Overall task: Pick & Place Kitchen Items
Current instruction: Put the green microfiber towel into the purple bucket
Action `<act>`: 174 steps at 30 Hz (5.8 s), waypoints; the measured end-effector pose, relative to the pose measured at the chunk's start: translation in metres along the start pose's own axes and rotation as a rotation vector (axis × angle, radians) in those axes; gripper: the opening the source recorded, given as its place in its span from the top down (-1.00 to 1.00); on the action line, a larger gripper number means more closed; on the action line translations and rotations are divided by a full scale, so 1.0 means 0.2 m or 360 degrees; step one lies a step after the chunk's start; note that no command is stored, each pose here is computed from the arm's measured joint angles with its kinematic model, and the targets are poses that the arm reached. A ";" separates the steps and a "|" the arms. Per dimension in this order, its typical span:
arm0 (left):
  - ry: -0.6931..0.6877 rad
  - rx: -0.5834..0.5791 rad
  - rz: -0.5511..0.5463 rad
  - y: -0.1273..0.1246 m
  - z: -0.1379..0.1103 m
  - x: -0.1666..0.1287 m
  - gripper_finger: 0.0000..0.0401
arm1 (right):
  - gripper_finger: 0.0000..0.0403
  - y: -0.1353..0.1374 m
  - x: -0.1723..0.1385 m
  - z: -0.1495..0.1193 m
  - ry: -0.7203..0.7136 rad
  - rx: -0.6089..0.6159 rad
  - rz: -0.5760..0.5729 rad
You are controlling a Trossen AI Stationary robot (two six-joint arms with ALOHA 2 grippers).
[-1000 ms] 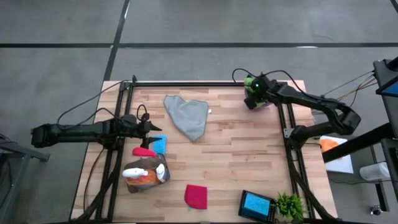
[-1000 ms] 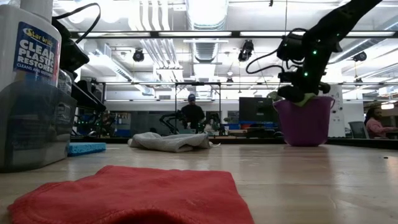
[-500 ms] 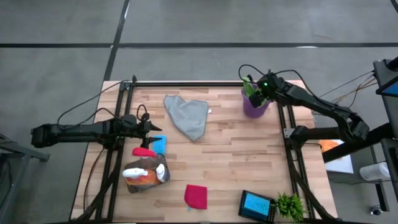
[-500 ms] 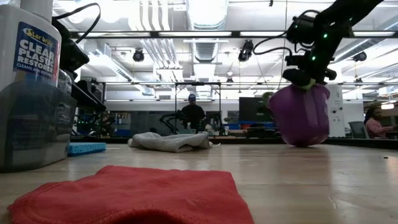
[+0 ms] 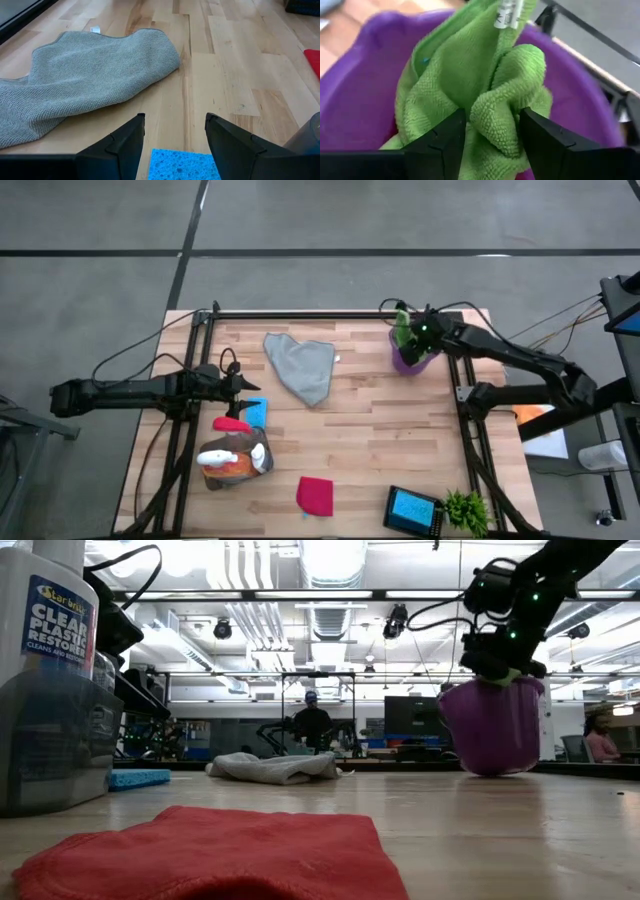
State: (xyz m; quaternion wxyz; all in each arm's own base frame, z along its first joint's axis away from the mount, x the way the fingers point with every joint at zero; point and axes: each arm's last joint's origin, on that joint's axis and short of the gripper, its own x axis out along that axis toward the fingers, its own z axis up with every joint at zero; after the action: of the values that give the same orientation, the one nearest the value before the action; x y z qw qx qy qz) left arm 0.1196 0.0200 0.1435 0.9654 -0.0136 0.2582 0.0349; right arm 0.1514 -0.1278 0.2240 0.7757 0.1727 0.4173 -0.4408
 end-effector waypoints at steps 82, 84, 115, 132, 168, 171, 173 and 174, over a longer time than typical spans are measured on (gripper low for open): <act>-0.0001 -0.0001 0.0001 0.00 0.00 0.00 -0.07 | 0.10 0.39 -0.03 -0.06 -0.0454 -0.0190 0.0183; 0.0000 0.0000 0.0001 0.00 0.00 0.00 -0.07 | 0.10 0.39 -0.03 -0.06 -0.0453 -0.0183 0.0185; -0.0001 0.0000 0.0000 0.00 0.00 0.00 -0.07 | -0.61 0.37 -0.06 -0.06 -0.0446 -0.0199 0.0208; 0.0000 0.0001 -0.0002 0.00 0.00 0.00 -0.07 | -0.92 0.35 -0.24 -0.04 -0.0608 -0.0157 0.0416; 0.0001 -0.0001 0.0000 0.00 0.00 0.00 -0.07 | -0.79 0.36 -0.27 -0.01 -0.0671 -0.0186 0.0456; 0.0000 -0.0001 0.0000 0.00 0.00 0.00 -0.07 | -0.79 0.36 -0.29 0.00 -0.0682 -0.0109 0.0479; -0.0001 0.0000 0.0001 0.00 0.00 0.00 -0.07 | -0.79 0.35 -0.31 0.02 -0.0716 -0.0082 0.0499; -0.0001 0.0000 0.0001 0.00 0.00 0.00 -0.07 | -0.79 0.35 -0.33 0.03 -0.0729 -0.0072 0.0516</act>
State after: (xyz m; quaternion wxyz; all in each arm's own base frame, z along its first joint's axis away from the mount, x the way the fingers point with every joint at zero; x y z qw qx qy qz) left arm 0.1196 0.0200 0.1436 0.9654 -0.0136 0.2580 0.0351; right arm 0.1948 -0.0570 0.2726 0.9138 0.1156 0.2077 -0.3292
